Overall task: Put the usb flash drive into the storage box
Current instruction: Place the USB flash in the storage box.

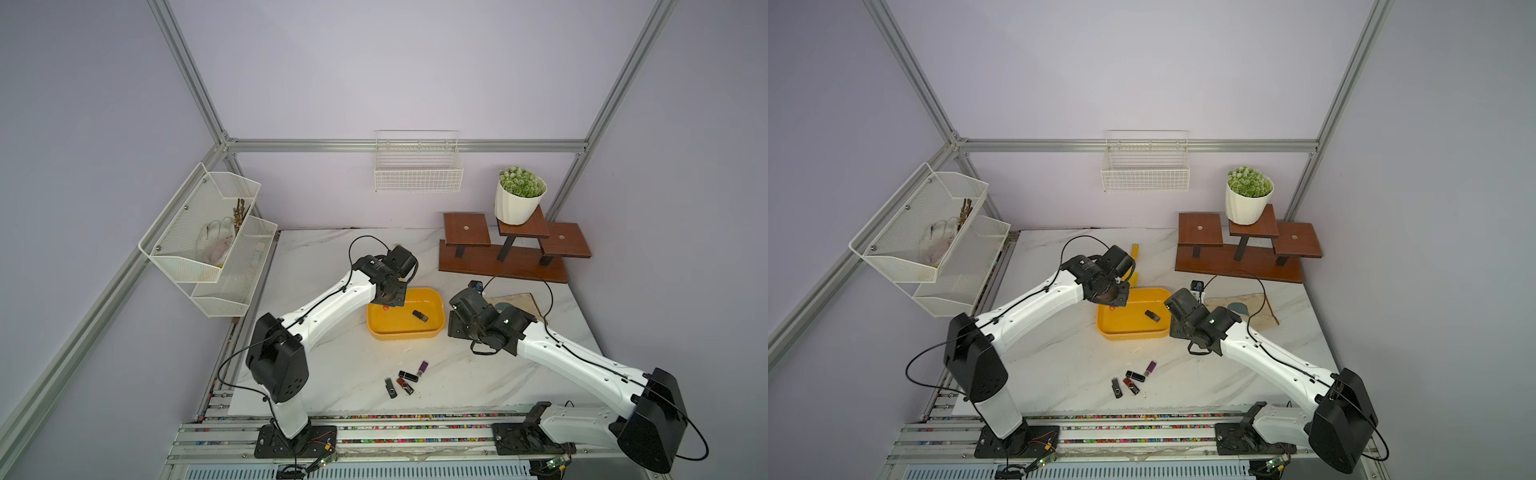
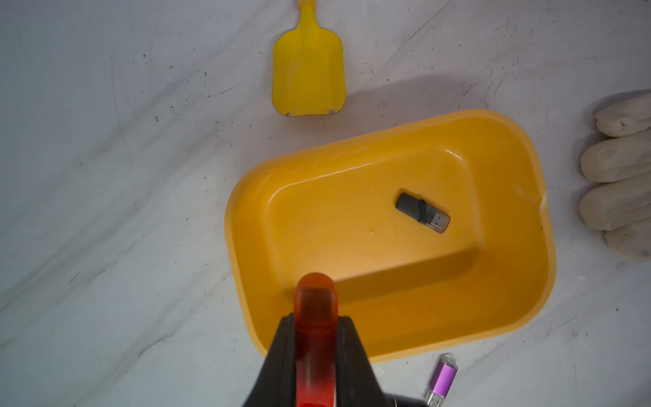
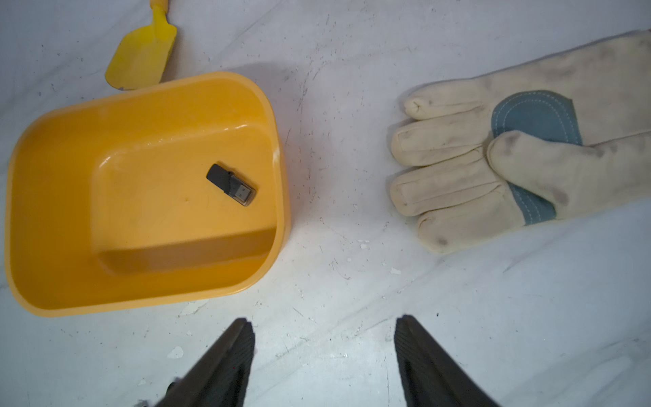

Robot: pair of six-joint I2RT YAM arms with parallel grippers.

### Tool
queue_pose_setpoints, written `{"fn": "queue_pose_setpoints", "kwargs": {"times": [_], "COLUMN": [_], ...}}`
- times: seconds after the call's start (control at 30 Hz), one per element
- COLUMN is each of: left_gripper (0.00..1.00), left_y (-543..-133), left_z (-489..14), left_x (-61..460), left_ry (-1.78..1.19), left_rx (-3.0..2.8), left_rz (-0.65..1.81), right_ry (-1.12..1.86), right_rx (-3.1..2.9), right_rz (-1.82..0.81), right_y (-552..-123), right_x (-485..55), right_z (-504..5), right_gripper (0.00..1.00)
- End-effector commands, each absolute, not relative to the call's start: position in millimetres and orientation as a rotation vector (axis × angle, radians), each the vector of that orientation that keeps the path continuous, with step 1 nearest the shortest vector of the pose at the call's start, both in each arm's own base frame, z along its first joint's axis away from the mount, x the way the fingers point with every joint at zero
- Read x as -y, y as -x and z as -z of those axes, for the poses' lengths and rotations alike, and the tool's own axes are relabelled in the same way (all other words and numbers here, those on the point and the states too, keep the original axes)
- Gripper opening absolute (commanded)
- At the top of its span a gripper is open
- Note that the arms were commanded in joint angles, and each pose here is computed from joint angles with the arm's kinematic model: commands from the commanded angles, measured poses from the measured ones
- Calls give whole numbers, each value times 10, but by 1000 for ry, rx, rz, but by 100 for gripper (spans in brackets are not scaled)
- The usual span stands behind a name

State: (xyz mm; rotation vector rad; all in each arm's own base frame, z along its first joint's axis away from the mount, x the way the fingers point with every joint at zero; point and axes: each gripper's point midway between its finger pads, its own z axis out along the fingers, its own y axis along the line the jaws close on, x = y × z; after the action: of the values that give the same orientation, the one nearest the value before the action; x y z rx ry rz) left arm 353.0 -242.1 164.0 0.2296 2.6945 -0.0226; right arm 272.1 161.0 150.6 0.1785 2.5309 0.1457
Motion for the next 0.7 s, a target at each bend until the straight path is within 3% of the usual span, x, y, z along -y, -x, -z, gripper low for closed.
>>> {"fn": "queue_pose_setpoints", "kwargs": {"times": [0.0, 0.37, 0.67], "left_gripper": [0, 0, 0], "left_y": [-3635, -3722, -3671], "left_z": [-1484, -843, -545], "left_x": [2689, 3054, 3036], "left_ry": [-339, -342, -287], "left_rx": [-2733, -2846, -2892], "left_rz": [99, 238, 224], "right_ry": [-169, -202, -196], "right_rx": [-2552, -2568, -2589], "right_rz": [-70, -55, -57], "right_y": [-2754, -2846, -2820], "right_x": [-1501, -1339, -1313], "right_z": [-1492, -1450, -1385], "right_gripper": [69, 69, 69]}}
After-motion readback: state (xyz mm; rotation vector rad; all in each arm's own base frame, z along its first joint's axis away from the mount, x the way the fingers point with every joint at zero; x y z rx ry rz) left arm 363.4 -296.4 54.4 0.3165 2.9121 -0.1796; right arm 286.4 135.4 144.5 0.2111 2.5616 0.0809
